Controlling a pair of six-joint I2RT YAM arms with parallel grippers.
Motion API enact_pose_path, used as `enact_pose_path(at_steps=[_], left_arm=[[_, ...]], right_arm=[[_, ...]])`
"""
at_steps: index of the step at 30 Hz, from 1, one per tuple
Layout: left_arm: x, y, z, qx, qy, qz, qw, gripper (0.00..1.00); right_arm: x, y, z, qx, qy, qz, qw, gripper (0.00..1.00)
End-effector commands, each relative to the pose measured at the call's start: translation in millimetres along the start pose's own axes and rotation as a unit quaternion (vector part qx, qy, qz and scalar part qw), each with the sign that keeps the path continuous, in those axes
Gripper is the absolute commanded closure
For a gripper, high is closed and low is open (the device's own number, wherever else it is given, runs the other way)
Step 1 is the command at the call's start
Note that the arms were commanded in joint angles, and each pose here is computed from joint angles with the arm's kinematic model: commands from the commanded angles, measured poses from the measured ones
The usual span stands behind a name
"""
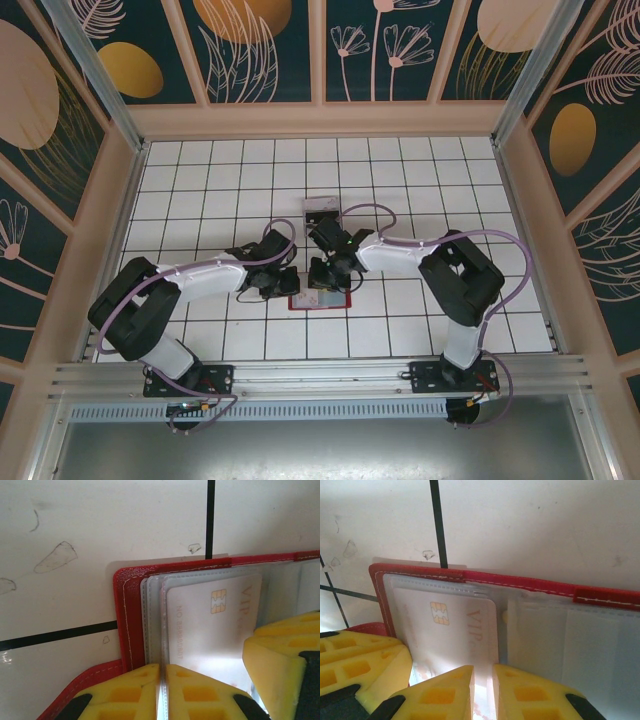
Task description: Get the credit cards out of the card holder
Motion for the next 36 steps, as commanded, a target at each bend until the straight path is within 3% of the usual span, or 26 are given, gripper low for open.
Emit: enact_pose_path(at_steps=[1, 11, 36], left_arm=[[-5.4, 4.1, 6.9, 0.035, 0.012, 0.015, 0.999, 0.86], [-5.4, 2.2, 9.0, 0.047, 0.013, 0.015, 0.999, 0.86], [-10.7, 13.8, 16.7, 0.065, 0.014, 0.034, 0.997, 0.86]], right_arm=[[1.0, 2.5, -9.8, -0.052, -0.005, -0.008, 0.999, 0.81], [0.3, -2.0, -6.3, -0.057, -0.010, -0.015, 0.998, 0.81], [-7.2, 14.2, -11.5, 0.063, 0.009, 0.014, 0.998, 0.84]])
Point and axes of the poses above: each hand's point on the last joint's axis, 136 mm out from that joint toward the fingers, its own y axis out along the fingers, its own z axis along the line the jaws close on, x = y × z, the point moved 7 cm from there along -y, back along the fingers, and after that the axes turned 1 degree about y, right-handed, at the moved point
